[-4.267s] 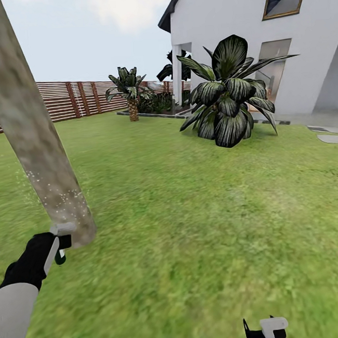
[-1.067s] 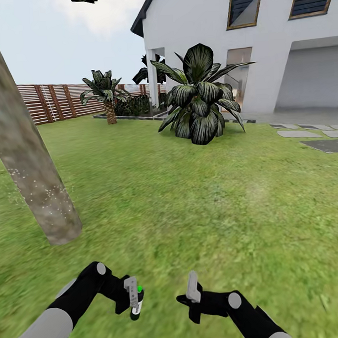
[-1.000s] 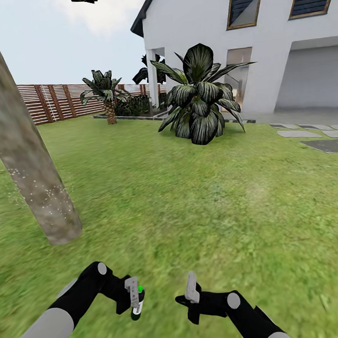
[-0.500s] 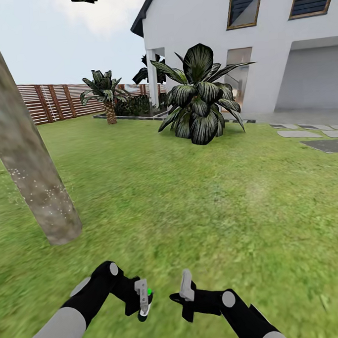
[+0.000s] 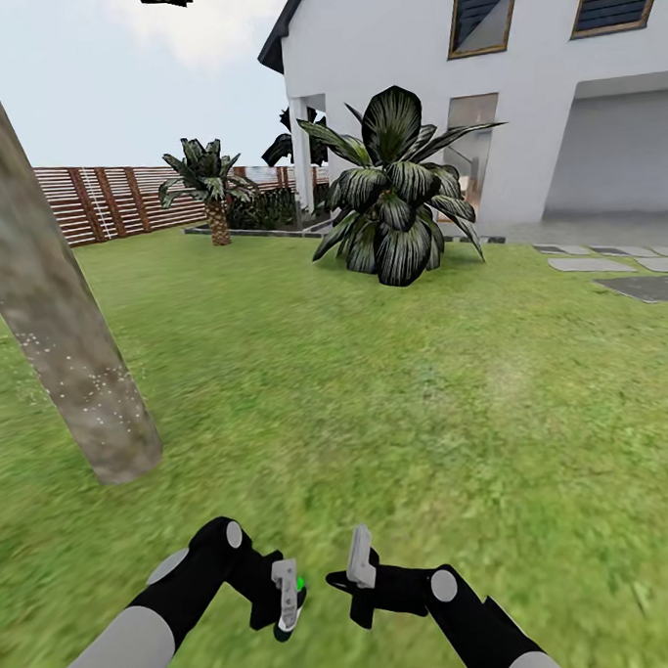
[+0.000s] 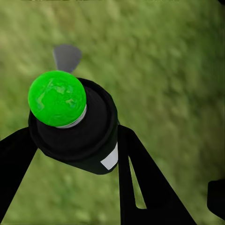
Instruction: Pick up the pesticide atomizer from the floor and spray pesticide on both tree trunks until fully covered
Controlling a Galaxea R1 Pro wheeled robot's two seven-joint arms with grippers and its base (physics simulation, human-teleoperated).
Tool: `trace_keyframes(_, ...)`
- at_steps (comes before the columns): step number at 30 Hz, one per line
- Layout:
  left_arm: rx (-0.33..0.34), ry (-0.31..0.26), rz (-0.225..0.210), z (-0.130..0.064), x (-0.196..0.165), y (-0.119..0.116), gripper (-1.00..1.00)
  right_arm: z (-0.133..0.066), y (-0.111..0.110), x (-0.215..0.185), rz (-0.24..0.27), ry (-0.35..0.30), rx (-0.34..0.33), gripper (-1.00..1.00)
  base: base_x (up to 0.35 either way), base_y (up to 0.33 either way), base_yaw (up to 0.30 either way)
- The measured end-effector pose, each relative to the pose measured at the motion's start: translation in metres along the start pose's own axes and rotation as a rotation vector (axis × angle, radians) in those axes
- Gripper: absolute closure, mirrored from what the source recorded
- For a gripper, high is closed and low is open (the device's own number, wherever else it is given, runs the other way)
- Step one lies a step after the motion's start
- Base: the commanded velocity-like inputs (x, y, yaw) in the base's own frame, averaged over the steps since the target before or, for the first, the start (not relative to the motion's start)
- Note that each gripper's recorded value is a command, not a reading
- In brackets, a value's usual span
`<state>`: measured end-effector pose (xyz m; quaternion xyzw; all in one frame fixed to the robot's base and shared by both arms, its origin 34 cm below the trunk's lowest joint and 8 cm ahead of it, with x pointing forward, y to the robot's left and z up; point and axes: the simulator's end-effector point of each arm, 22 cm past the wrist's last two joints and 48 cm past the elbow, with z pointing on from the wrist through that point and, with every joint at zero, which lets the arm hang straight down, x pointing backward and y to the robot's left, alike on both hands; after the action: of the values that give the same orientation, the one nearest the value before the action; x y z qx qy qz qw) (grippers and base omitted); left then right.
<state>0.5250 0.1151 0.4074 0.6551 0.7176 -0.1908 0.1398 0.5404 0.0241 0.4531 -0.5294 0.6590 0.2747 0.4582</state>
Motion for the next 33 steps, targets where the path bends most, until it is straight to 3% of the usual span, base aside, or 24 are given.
trace_keyframes(11,0.007,-0.040,0.015,0.006,-0.024,-0.004,1.00,0.000,0.000,0.000,0.000,0.000,0.000,1.00,0.000,0.000,0.000)
trace_keyframes(33,0.008,-0.069,0.022,0.009,-0.038,-0.005,1.00,0.000,-0.001,-0.001,-0.002,-0.002,0.001,1.00,0.000,0.000,0.000)
